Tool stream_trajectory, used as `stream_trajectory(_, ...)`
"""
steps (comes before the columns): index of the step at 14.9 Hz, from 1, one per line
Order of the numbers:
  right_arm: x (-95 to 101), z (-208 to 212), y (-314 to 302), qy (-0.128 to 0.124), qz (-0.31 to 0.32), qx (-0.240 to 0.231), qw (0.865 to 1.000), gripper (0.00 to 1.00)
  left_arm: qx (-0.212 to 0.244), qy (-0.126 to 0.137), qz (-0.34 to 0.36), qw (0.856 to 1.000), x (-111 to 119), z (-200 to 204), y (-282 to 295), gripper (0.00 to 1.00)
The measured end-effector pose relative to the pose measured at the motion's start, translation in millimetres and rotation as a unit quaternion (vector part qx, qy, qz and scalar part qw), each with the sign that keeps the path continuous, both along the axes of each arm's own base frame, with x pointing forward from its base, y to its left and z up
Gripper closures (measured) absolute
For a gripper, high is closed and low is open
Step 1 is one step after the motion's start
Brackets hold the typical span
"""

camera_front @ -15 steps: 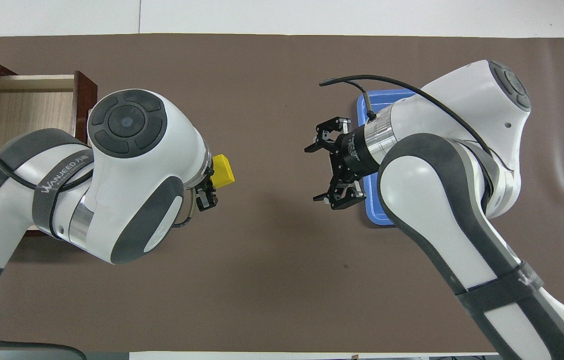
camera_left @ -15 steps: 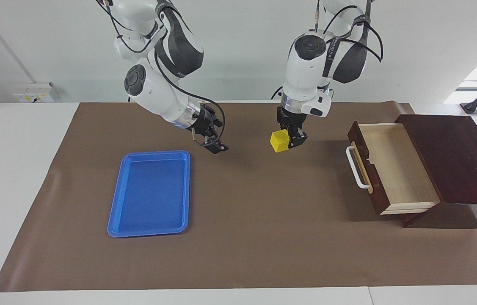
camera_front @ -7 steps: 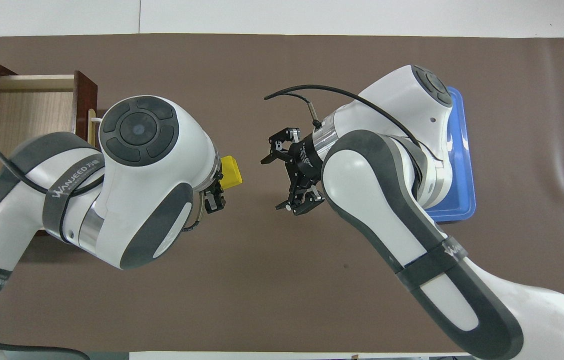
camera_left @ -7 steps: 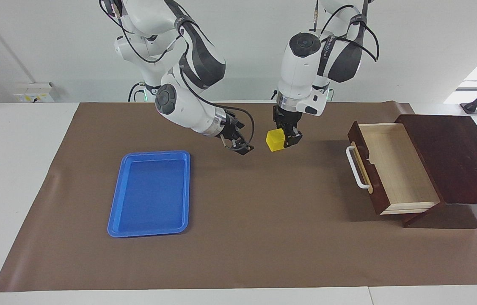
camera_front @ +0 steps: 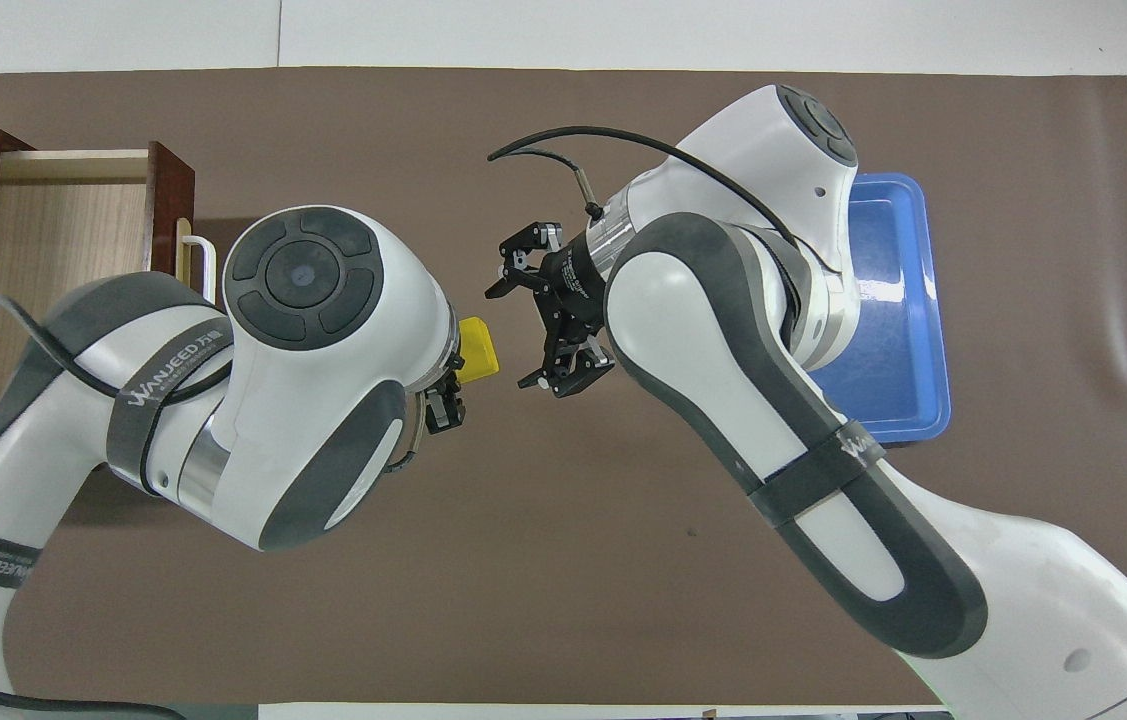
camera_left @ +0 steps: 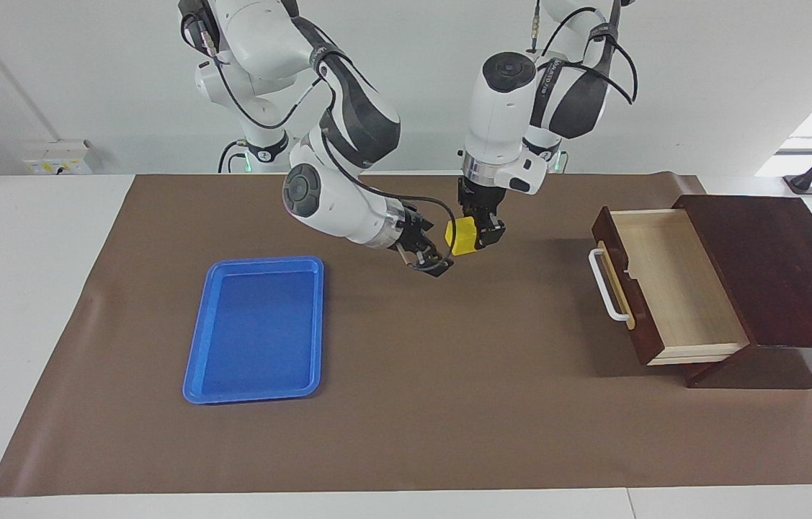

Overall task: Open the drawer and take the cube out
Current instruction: 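Grasp the yellow cube with the right gripper from the left gripper, then carry the cube with the right gripper while the left gripper closes drawer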

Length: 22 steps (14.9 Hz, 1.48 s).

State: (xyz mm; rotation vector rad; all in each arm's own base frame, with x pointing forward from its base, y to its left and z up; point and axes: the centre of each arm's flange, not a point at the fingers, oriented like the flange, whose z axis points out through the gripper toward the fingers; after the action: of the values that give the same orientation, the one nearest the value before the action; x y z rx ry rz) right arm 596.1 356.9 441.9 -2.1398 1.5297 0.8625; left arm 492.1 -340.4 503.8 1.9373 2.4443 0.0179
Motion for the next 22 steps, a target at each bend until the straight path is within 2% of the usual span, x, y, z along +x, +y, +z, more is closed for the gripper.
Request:
stream_trajectory(16,-9.5,0.9,25.3,-0.002,0.018,0.002,1.0,0.0,-0.003,-0.004,0.012,1.0,1.2,0.8,0.1,0.45)
stream_trajectory(17,-9.4,0.6,25.3,-0.002,0.018,0.002,1.0,0.07,-0.003,-0.004,0.012,1.0,1.2,0.8,0.1,0.45)
stream_trajectory(20,-5.9,-0.3,21.1,-0.004,0.013,0.002,1.0,0.43,-0.006,-0.001,0.02,1.0,1.0,0.0,-0.5,0.45)
stream_trajectory(22,-5.6,-0.4,20.9,-0.004,0.013,0.003,1.0,0.44,-0.006,-0.001,0.022,1.0,1.3,0.0,-0.3,0.45)
